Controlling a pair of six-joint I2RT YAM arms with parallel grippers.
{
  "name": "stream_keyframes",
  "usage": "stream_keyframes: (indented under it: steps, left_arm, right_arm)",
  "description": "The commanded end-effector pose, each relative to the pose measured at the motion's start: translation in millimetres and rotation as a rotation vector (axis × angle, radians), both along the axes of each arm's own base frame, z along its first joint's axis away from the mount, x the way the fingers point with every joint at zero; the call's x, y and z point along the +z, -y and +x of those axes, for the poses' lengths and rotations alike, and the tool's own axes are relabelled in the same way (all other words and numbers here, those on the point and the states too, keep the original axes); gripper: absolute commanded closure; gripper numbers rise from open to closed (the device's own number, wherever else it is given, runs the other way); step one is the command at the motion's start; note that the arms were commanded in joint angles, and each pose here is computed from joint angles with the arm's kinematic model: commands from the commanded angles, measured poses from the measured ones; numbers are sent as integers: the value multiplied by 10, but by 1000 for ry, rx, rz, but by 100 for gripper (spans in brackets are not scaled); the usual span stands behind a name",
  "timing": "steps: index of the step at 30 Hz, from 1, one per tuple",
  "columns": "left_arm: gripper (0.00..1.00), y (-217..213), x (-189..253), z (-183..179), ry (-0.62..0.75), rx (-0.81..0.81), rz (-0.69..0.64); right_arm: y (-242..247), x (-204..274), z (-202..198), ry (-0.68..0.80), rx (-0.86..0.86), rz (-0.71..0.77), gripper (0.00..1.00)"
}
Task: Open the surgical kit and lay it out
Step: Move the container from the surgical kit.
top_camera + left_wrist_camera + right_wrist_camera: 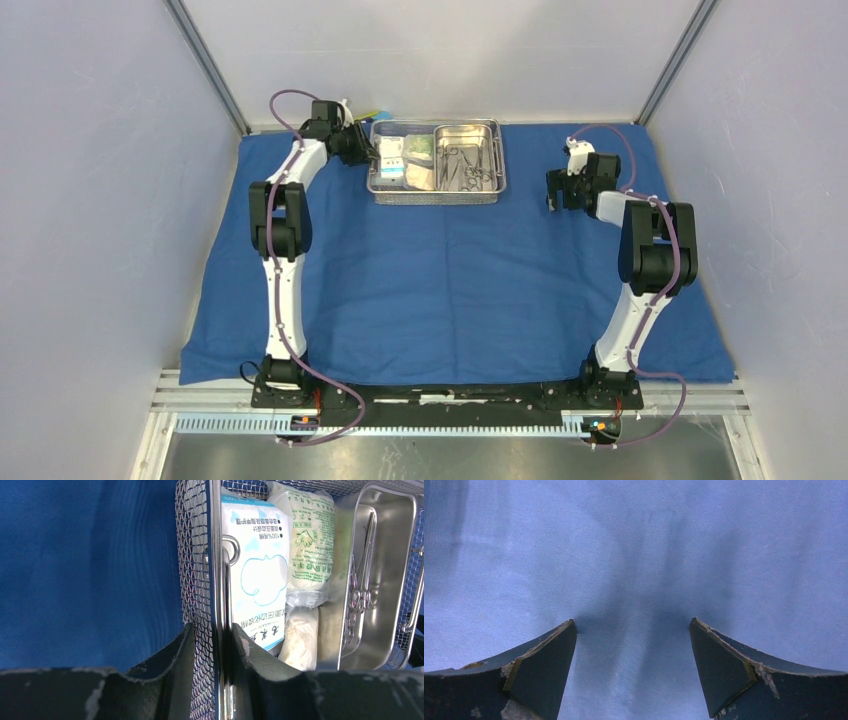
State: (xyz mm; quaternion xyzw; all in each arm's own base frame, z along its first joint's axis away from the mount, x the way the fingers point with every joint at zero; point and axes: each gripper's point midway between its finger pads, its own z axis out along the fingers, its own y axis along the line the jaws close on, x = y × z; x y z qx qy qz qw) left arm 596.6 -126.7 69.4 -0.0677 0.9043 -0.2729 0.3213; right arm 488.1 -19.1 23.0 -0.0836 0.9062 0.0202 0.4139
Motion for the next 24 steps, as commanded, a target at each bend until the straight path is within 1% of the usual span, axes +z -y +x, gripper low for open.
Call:
stream_keyframes:
  steps: [1,3,6,7,13,19,24]
  left_arm:
    - [98,-247,688,130,96,71,-17]
    - [98,-364,698,130,89,83,-14]
    - [98,-404,684,74,74,70,0]
    - [98,-605,671,76,71,94,10]
    - [98,-831,797,-17,78,76,16]
    - [98,-1076,917,-165,66,35,82]
    - [98,-1411,912,-243,55,49,154]
  right_arm:
    - [128,78,103,21,-42,-26,9]
    - [149,78,101,20,-47,-27,9]
    - [165,77,98,19,-49,-23,9]
    - [169,77,98,19,-50,-21,9]
    - [191,56,74,11,-56,-15,9]
    - [205,67,71,13,-59,-18,9]
    - [215,98,70,20,-58,-26,9]
